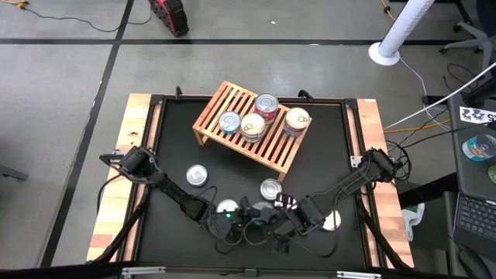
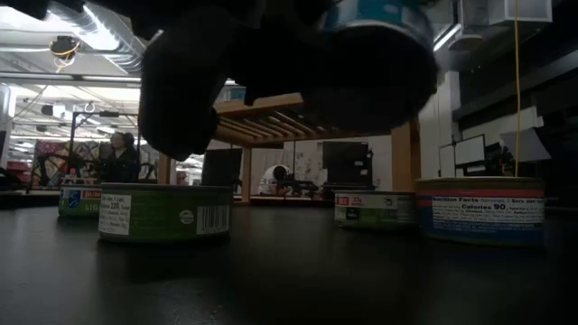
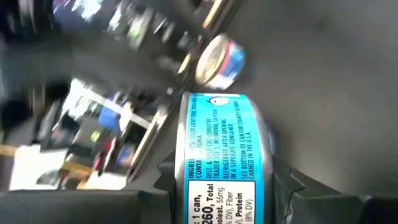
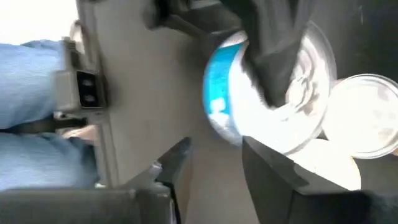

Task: Stack canned seafood by type on shelf
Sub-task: Stack the yellow and blue tuna can on top of the yellow and blue tuna can on the shelf

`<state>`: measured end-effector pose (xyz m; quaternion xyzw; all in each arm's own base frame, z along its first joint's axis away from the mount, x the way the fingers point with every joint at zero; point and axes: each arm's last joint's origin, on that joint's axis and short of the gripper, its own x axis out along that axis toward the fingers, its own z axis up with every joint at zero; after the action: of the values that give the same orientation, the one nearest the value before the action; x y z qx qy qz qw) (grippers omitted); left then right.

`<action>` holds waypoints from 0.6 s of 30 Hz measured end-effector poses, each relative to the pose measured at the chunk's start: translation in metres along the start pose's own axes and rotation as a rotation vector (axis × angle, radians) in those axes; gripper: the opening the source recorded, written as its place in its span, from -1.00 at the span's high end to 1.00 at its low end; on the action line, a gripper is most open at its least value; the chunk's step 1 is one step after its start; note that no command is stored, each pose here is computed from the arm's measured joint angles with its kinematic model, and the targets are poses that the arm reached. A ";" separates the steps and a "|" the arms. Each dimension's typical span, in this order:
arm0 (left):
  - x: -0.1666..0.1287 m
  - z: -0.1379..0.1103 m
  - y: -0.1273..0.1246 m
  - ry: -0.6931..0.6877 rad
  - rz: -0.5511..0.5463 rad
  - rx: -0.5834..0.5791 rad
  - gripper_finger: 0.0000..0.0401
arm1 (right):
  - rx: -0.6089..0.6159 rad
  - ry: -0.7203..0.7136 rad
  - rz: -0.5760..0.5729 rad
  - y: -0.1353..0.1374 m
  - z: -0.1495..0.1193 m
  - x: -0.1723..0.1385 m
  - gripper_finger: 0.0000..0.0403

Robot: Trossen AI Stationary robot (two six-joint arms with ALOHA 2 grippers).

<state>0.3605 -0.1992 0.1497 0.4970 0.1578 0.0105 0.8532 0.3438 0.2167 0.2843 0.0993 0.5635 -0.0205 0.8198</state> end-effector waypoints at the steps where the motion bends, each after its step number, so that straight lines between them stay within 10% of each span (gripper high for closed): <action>1: -0.001 0.000 0.000 0.024 0.024 -0.006 0.37 | -0.006 -0.010 -0.005 0.001 0.002 -0.006 0.31; 18: -0.040 -0.001 0.097 0.422 0.347 0.133 0.32 | -0.150 -0.125 -0.233 0.020 -0.021 -0.070 0.31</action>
<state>0.3356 -0.1559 0.2425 0.5584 0.2451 0.2494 0.7523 0.3021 0.2346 0.3451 -0.0296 0.5190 -0.0796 0.8506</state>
